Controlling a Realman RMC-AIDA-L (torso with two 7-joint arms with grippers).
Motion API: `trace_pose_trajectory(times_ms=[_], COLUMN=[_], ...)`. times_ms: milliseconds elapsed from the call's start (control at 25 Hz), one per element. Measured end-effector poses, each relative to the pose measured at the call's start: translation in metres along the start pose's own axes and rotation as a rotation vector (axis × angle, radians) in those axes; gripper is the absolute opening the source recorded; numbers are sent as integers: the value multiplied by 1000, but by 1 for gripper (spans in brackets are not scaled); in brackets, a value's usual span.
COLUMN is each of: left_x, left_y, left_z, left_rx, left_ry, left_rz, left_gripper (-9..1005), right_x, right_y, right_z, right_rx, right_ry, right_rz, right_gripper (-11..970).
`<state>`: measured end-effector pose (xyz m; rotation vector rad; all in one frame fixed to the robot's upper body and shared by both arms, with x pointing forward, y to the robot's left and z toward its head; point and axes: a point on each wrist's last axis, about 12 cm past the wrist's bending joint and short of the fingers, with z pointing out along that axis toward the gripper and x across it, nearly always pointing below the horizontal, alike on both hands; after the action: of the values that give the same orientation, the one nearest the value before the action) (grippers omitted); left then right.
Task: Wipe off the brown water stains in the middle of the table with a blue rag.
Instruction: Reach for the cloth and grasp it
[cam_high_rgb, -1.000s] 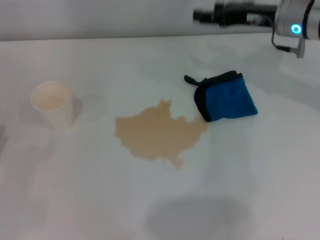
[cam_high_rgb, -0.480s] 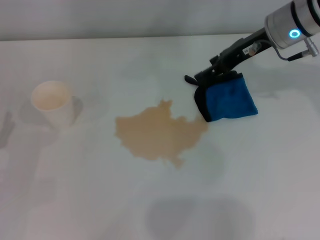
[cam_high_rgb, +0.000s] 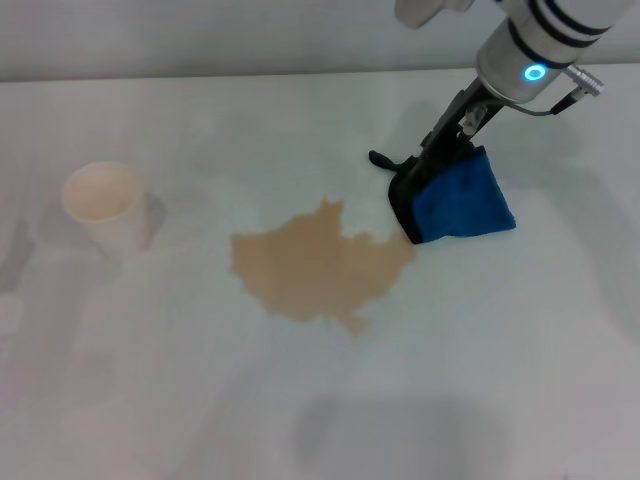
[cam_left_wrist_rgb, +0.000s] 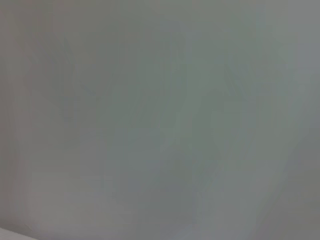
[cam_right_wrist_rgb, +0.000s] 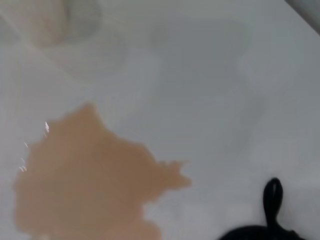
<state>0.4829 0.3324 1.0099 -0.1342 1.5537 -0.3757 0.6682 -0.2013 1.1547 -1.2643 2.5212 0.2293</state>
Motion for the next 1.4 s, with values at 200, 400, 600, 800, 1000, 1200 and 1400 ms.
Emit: trace_pose_trajectory(times_ms=[200,400,600,800,1000,1200,1400], left_x=[0,0,1,2,2,2,3], left_y=[-1,-1,-1,-2,-2,-3,-3], left_z=[0,1,3,6,8,9,9], left_rx=[2,3,0,-1,3,5,1], left_ry=[1,0,11,26,30,30,38], left_rz=[-1,0,-3,-2,-1,0,-2], left_gripper=[877,877,877,877,877,877,877], right_x=[6,11,18,21,23,25,28], right_y=[-1,0,1,6,6,6,5], right_z=[10,15,21,30,35,37,40], right_rx=[94,114,106,100,114,119,123], right_ry=[80,111,116,118,103,101,101], right_rz=[-18,-19,-4,2,6,12,19], right_gripper=[833,832,827,818,804,790,776])
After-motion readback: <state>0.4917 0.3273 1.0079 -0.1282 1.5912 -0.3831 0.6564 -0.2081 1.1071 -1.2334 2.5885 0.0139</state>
